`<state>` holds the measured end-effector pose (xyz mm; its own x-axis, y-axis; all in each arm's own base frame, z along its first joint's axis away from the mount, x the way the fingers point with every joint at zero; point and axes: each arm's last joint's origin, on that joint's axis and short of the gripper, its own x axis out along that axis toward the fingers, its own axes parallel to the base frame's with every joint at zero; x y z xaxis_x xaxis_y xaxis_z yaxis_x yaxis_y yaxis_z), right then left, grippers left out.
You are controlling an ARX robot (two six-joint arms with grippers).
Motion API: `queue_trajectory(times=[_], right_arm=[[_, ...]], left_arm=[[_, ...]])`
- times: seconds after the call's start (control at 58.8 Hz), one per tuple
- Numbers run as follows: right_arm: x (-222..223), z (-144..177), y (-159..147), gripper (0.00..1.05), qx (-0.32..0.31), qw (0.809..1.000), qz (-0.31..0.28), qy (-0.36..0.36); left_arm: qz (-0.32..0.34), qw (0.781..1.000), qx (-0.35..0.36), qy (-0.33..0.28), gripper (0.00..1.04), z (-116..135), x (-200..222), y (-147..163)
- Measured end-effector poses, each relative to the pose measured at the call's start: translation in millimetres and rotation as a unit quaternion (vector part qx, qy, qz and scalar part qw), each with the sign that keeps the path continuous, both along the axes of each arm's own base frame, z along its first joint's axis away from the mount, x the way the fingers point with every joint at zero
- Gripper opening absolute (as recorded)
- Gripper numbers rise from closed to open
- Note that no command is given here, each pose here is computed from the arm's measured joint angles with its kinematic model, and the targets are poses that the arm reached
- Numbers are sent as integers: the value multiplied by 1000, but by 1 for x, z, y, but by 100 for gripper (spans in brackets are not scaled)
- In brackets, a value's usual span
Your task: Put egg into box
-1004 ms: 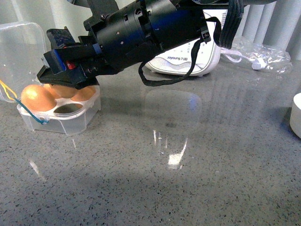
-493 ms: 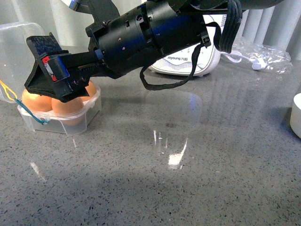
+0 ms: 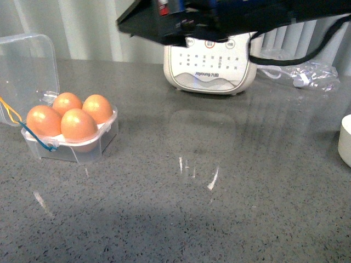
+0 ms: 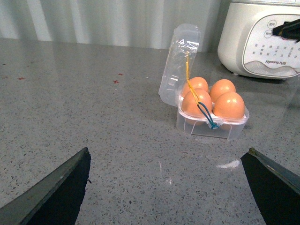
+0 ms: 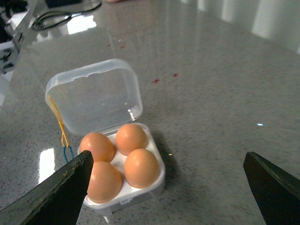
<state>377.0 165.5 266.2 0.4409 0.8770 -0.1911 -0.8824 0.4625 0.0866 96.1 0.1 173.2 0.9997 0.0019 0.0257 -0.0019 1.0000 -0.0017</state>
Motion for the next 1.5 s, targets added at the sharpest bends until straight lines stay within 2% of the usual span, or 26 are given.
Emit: queue_trajectory(times=[0.187,0.323,0.391,0.476,0.579,0.63,0.715,0.817,0.987,1.276,1.497], right_arm=[[-29,19,-61,98,49,995,-90,-20],[-53,25,-96,98,56,986,-153,-39],[-65,28,-115,98,52,976,-204,-50],[-84,33,-149,98,32,944,-319,-75],[-111,38,-187,98,36,903,-417,-95],[-119,39,-198,98,39,890,-443,-103],[-134,41,-217,98,35,854,-504,-125],[-148,32,-222,83,23,845,-523,-111],[-181,-6,-201,51,15,846,-523,-102],[-209,-46,-184,3,11,847,-522,-98],[-225,-64,-175,3,10,846,-524,-101]], left_arm=[[0,1000,0,0,98,0,0,0],[0,1000,0,0,98,0,0,0],[0,1000,0,0,98,0,0,0],[0,1000,0,0,98,0,0,0],[0,1000,0,0,98,0,0,0],[0,1000,0,0,98,0,0,0],[0,1000,0,0,98,0,0,0],[0,1000,0,0,98,0,0,0],[0,1000,0,0,98,0,0,0],[0,1000,0,0,98,0,0,0],[0,1000,0,0,98,0,0,0]])
